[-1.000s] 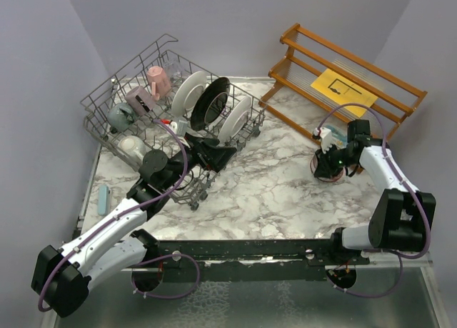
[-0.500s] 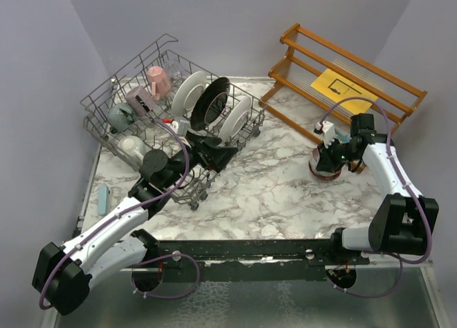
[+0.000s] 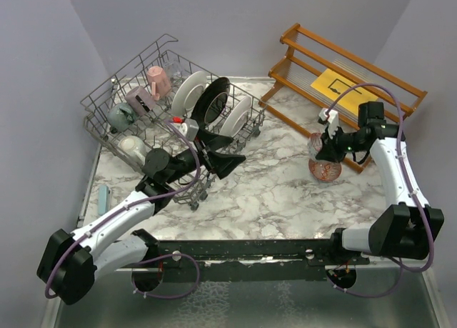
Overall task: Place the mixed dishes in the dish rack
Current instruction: Pick up the bowl from the center of the board.
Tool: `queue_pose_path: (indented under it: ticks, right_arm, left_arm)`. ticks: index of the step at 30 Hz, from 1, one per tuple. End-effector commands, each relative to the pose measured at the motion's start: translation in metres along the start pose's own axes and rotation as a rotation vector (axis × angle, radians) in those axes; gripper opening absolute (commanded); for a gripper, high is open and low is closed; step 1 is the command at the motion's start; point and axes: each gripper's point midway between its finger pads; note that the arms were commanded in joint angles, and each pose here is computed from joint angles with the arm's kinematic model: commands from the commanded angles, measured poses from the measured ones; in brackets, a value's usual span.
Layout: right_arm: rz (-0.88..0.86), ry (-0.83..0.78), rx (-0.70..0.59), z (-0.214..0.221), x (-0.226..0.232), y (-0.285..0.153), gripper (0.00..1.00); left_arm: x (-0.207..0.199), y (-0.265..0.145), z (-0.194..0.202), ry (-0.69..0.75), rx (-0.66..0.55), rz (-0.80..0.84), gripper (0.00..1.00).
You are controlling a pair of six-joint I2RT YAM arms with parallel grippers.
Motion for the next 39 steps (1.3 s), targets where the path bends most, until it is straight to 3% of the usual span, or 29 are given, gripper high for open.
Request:
queue_pose_path:
  ticks: [1, 14, 19, 25, 29, 39]
  right_arm:
    - [-0.167, -0.101, -0.108, -0.024, 0.043, -0.014, 0.01]
    - [-0.464, -0.213, -0.150, -0.010, 0.104, -0.008, 0.01]
    - [-0.540, -0.271, -0.139, 0.000, 0.121, 0.001, 0.01]
    - [-0.639, -0.346, -0.100, 0.012, 0.145, 0.015, 0.01]
    - [-0.711, -0.395, -0.090, 0.020, 0.162, 0.022, 0.01]
    - [-0.829, -0.599, -0.076, 0.041, 0.192, 0.034, 0.01]
  left_arm:
    - [-0.025, 0.003, -0.015, 0.129, -0.061, 0.165, 0.96]
    - [-0.078, -0.001, 0.006, 0.348, -0.117, 0.467, 0.97]
    - [-0.086, 0.007, 0.040, 0.454, 0.023, 0.529, 0.97]
    - [-0.083, 0.008, 0.077, 0.685, 0.240, 0.579, 0.99]
    - [-0.080, 0.007, 0.091, 0.723, 0.329, 0.610, 0.99]
    - [-0.088, 0.001, 0.124, 0.707, 0.407, 0.790, 0.99]
Point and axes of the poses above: each gripper's point midway between its finger pads, its own y axis out along the fingers, its own x axis along the line the jaws close on, z = x × y, and after that the axes turned 14 degrees about y, right-handed
